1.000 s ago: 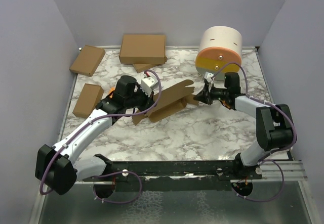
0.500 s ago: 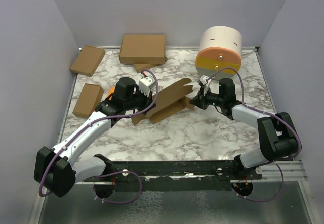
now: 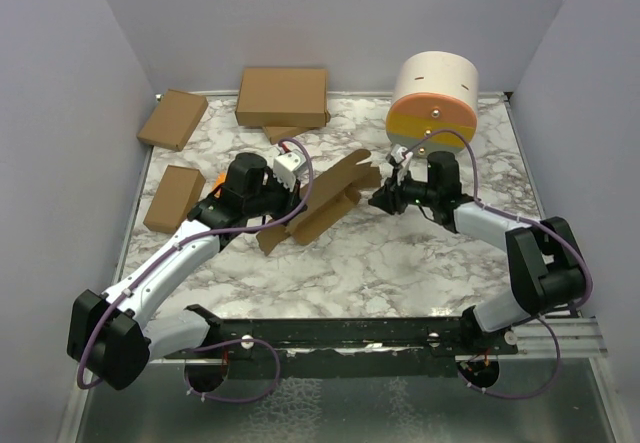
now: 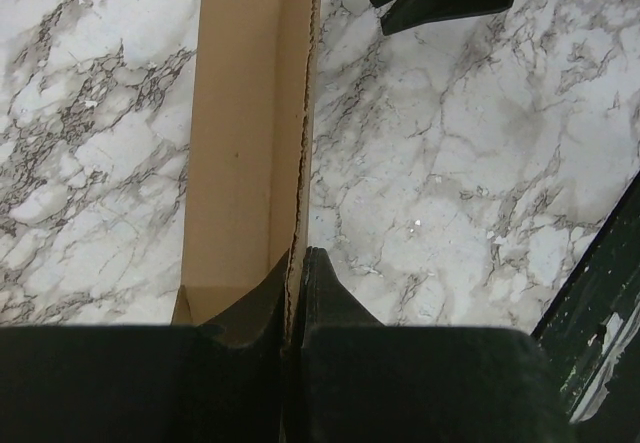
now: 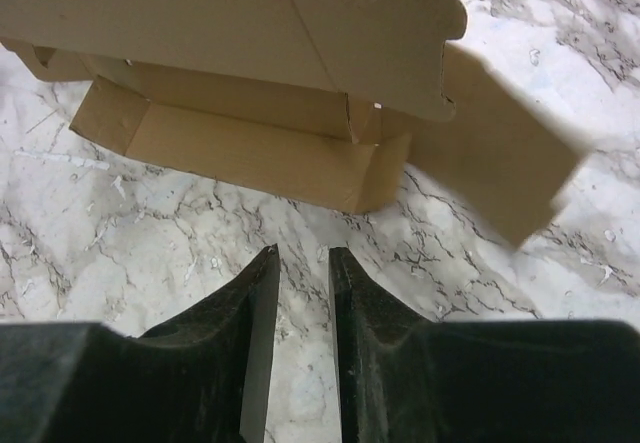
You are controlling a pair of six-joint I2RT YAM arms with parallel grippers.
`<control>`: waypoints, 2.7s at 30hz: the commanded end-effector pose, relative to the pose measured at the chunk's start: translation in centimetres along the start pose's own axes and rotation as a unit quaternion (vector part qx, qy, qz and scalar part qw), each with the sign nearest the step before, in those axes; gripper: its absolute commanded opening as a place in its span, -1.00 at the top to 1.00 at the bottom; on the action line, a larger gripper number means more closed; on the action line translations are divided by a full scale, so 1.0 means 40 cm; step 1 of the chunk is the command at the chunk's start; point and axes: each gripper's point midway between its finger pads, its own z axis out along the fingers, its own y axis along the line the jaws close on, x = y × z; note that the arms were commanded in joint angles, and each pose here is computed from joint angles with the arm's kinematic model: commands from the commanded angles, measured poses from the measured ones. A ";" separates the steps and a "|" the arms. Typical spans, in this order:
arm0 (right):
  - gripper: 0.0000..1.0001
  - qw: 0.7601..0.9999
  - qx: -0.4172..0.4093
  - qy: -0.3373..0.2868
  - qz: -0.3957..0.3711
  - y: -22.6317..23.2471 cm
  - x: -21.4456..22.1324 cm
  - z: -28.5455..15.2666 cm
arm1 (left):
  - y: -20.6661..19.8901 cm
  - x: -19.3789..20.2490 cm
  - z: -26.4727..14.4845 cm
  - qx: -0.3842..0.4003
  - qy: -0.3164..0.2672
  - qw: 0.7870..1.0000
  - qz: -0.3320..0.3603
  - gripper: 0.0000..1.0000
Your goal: Fold the paper box
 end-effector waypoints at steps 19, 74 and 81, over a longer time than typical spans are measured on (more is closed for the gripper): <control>0.24 0.995 -0.002 -0.058 -0.084 -0.180 -0.179 -0.097 | -0.017 0.012 -0.024 0.024 0.011 0.999 0.047 1.00; 0.32 0.970 -0.230 0.006 -0.073 -0.026 -0.019 0.075 | -0.034 0.033 -0.034 0.049 0.007 0.995 0.088 1.00; 0.31 0.972 -0.230 -0.009 -0.052 -0.009 -0.027 0.068 | -0.036 0.034 -0.033 0.052 0.006 0.995 0.089 1.00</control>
